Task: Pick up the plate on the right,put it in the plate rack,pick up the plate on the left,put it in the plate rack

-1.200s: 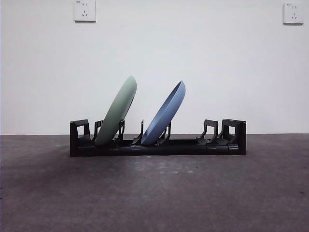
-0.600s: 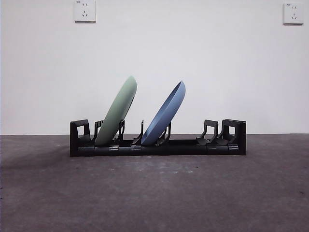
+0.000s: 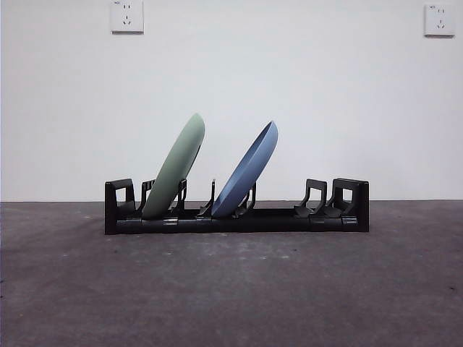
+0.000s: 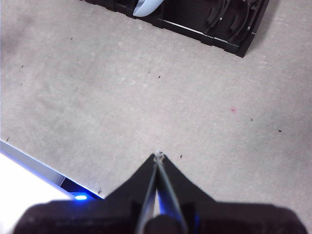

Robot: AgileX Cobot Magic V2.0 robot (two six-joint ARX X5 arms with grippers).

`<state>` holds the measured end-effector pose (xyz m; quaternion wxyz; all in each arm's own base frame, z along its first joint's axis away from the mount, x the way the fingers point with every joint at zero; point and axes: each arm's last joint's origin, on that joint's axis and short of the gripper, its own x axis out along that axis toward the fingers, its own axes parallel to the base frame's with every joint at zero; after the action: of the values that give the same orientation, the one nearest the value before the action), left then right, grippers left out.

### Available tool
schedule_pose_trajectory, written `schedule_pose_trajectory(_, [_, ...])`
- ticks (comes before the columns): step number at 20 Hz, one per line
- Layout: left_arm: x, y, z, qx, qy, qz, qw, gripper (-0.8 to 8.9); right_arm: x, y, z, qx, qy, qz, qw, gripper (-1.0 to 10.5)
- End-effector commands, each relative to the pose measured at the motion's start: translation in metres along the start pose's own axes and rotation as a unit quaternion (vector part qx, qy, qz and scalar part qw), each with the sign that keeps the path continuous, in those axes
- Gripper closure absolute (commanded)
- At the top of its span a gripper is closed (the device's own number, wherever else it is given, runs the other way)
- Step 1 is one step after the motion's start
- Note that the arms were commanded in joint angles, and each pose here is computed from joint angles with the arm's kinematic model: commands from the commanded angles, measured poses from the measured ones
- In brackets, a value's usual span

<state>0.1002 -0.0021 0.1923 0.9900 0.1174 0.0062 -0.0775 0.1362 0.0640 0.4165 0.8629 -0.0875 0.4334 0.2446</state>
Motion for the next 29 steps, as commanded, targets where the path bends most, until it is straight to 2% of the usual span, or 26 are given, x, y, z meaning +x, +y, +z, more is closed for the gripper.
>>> schedule_pose_trajectory(1, [0.0,-0.003,-0.014,-0.023,0.001,0.004,1.0,8.17,0.002,0.0,-0.003,-0.002,0.015,0.0,1.0,9.5])
schedule_pose_trajectory(3, [0.0,-0.006,-0.028,-0.041,0.006,0.006,0.999,8.17,0.002,0.0,-0.003,-0.002,0.015,0.0,1.0,9.5])
schedule_pose_trajectory(7, [-0.003,-0.01,-0.041,-0.059,0.062,-0.005,0.996,8.17,0.002,0.0,-0.003,-0.002,0.015,0.0,1.0,9.5])
schedule_pose_trajectory(9, [-0.003,-0.01,-0.04,-0.077,0.056,-0.011,0.995,8.17,0.002,0.0,-0.003,-0.002,0.015,0.0,1.0,9.5])
schedule_pose_trajectory(24, [-0.001,-0.01,-0.043,-0.081,0.077,-0.014,0.994,8.17,0.002,0.0,-0.003,-0.003,0.013,0.0,1.0,9.5])
schedule_pose_trajectory(27, [0.0,-0.011,-0.044,-0.082,0.083,-0.015,0.993,8.17,-0.021,-0.008,-0.007,-0.007,-0.067,-0.062,0.996,9.5])
schedule_pose_trajectory(28, [0.0,-0.011,-0.044,-0.082,0.086,-0.015,0.993,8.17,-0.034,-0.01,-0.009,0.0,-0.124,-0.073,0.99,9.5])
schedule_pose_trajectory(29, [0.0,-0.011,-0.045,-0.082,0.087,-0.015,0.993,8.17,-0.052,-0.01,-0.013,0.01,-0.192,-0.069,0.979,9.5])
